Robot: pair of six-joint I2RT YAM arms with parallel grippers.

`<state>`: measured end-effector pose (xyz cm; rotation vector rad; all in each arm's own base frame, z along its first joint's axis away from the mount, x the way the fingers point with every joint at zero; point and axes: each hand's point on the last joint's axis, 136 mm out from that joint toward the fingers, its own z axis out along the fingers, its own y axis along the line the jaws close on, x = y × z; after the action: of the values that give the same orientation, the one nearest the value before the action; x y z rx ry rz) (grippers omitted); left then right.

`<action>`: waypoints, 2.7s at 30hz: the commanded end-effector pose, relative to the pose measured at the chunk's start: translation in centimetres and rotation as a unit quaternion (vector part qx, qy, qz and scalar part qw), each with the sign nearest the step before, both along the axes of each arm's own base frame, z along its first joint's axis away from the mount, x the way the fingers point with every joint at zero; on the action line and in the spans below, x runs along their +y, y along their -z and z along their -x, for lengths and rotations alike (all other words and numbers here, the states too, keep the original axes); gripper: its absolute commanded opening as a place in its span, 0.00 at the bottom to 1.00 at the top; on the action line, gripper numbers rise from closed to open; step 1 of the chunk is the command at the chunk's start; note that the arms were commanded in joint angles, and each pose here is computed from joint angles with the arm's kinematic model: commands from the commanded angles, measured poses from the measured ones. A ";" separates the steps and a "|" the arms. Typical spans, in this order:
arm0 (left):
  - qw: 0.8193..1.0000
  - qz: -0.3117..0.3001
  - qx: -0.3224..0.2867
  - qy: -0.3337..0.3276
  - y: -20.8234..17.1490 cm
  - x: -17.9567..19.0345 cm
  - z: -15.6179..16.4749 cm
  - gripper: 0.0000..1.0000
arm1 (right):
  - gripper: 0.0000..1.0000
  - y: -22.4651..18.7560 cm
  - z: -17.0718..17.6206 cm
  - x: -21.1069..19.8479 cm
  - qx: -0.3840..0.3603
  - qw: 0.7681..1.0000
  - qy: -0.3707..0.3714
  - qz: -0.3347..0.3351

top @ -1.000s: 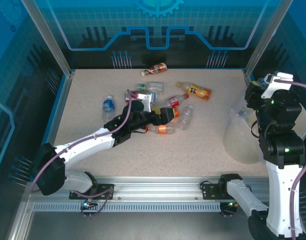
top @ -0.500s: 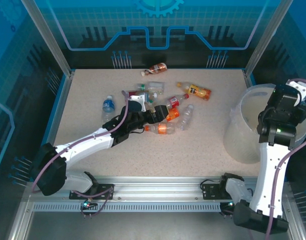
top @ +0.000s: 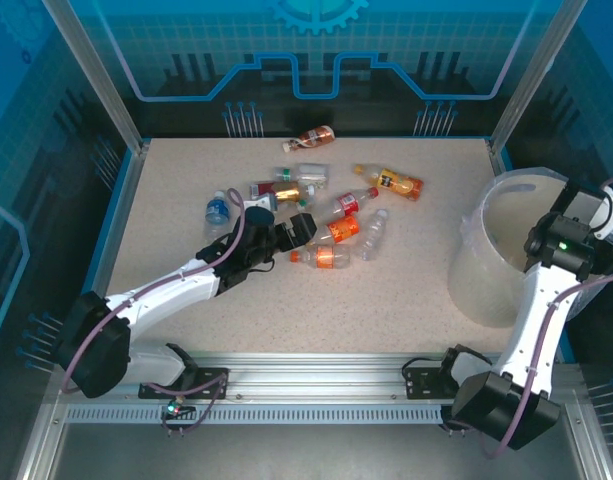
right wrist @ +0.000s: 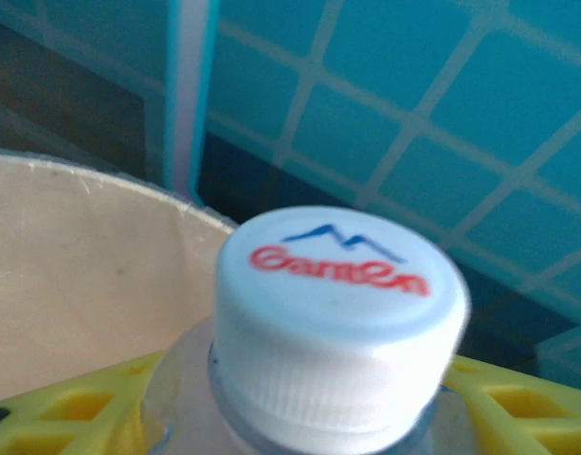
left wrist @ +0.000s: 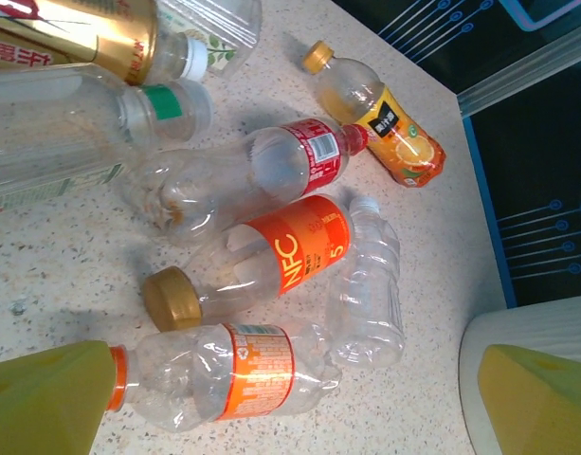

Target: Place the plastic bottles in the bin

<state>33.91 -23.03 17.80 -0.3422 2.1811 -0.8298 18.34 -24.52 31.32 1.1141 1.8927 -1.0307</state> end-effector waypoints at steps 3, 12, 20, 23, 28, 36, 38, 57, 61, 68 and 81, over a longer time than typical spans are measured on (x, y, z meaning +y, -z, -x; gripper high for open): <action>1.000 -0.001 0.007 -0.018 -0.1 1.1 0.0 0.99 | 0.80 1.0 -1.1 0.3 -0.014 0.999 -0.017 -0.038; 0.998 -0.014 0.034 -0.045 1.1 2.4 0.1 0.99 | 0.96 -0.1 -1.7 1.5 -0.015 0.998 -0.044 -0.041; 0.994 -0.027 0.073 -0.082 2.7 4.4 0.2 0.99 | 1.00 -0.9 -3.4 3.9 -0.018 0.995 -0.096 -0.029; 0.992 -0.037 0.086 -0.089 3.0 5.1 0.2 0.99 | 1.00 -1.4 -3.5 4.6 -0.017 0.994 -0.104 -0.026; 0.989 -0.063 0.091 -0.098 3.1 6.4 0.1 0.99 | 1.00 -3.6 -3.8 7.0 -0.043 0.989 -0.144 -0.012; 0.987 -0.101 0.085 -0.092 2.4 8.3 0.2 0.99 | 1.00 -6.0 -5.0 13.0 -0.127 0.950 -0.281 -0.053; 0.986 -0.118 0.076 -0.089 1.9 8.8 0.3 0.99 | 1.00 -6.2 -5.7 15.0 -0.135 0.929 -0.336 -0.078; 0.940 -0.214 0.229 -0.135 5.9 20.6 -0.6 0.99 | 1.00 -9.0 -6.4 30.8 -0.240 0.679 -0.649 -0.245; 0.939 -0.223 0.241 -0.103 7.1 21.1 -2.4 0.99 | 1.00 -8.8 -6.4 30.9 -0.240 0.681 -0.647 -0.245; 0.918 -0.273 0.285 -0.041 10.3 22.8 -3.8 0.99 | 1.00 -8.3 -6.2 30.8 -0.231 0.686 -0.645 -0.246; 0.921 -0.279 0.272 0.023 13.8 22.4 -5.9 0.95 | 1.00 -8.3 -6.0 30.8 -0.228 0.687 -0.648 -0.238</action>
<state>38.41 -0.25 3.66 -0.3316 2.8605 -0.0495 24.57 5.68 39.78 0.0230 1.8720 0.5201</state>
